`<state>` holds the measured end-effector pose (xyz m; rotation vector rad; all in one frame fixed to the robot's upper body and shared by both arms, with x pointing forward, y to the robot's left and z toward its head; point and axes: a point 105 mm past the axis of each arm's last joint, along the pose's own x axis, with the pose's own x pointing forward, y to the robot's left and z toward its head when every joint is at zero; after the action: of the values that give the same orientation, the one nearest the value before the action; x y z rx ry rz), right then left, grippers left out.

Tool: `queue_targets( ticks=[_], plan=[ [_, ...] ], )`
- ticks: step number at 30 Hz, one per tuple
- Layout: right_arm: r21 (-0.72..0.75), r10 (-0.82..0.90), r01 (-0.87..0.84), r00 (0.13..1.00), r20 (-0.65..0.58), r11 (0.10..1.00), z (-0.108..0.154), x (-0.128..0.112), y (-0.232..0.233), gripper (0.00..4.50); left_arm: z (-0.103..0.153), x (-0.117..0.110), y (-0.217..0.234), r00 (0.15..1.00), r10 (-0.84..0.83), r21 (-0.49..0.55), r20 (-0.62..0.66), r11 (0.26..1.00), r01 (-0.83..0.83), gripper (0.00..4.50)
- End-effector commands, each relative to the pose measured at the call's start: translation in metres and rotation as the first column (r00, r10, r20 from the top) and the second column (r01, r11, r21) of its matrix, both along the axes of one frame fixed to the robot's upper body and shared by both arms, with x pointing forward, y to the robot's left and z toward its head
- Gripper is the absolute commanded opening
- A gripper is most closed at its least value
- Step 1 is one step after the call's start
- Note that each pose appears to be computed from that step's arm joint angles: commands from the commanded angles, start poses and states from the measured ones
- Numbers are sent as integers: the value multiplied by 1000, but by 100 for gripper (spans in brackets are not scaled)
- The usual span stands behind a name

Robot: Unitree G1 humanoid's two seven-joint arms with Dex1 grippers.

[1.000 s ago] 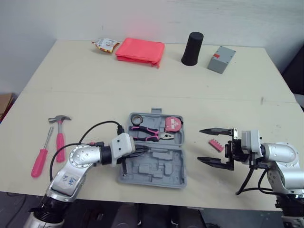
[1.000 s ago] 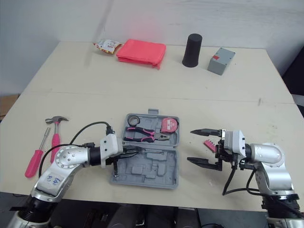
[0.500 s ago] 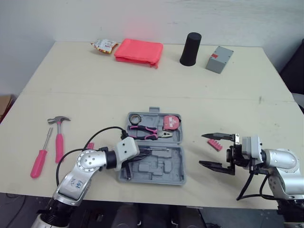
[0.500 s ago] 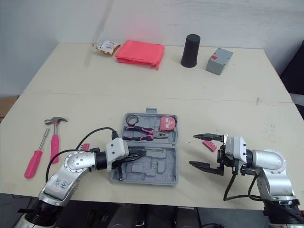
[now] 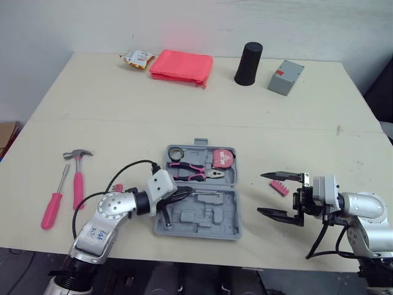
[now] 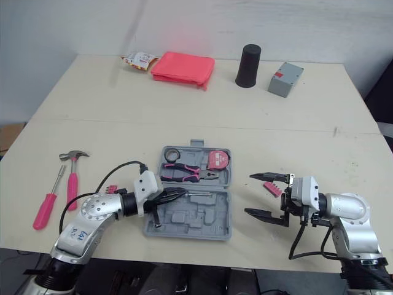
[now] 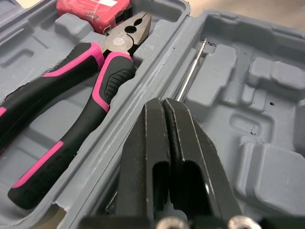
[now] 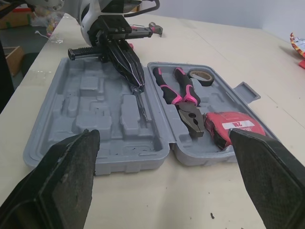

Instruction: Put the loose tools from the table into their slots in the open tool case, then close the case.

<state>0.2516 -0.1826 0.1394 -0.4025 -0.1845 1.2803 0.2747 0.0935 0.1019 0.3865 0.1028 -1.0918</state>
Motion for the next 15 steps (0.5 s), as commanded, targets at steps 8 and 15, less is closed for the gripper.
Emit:
queue_targets(
  ticks=[8,15],
  plan=[
    [6,-5,5,999,45,1000,11,0,1,450,-30,1,1,997,18,128,-71,992,-8,3],
    [12,-10,9,999,48,1000,11,2,2,450,-79,-16,24,935,122,337,-332,942,-3,3]
  ],
)
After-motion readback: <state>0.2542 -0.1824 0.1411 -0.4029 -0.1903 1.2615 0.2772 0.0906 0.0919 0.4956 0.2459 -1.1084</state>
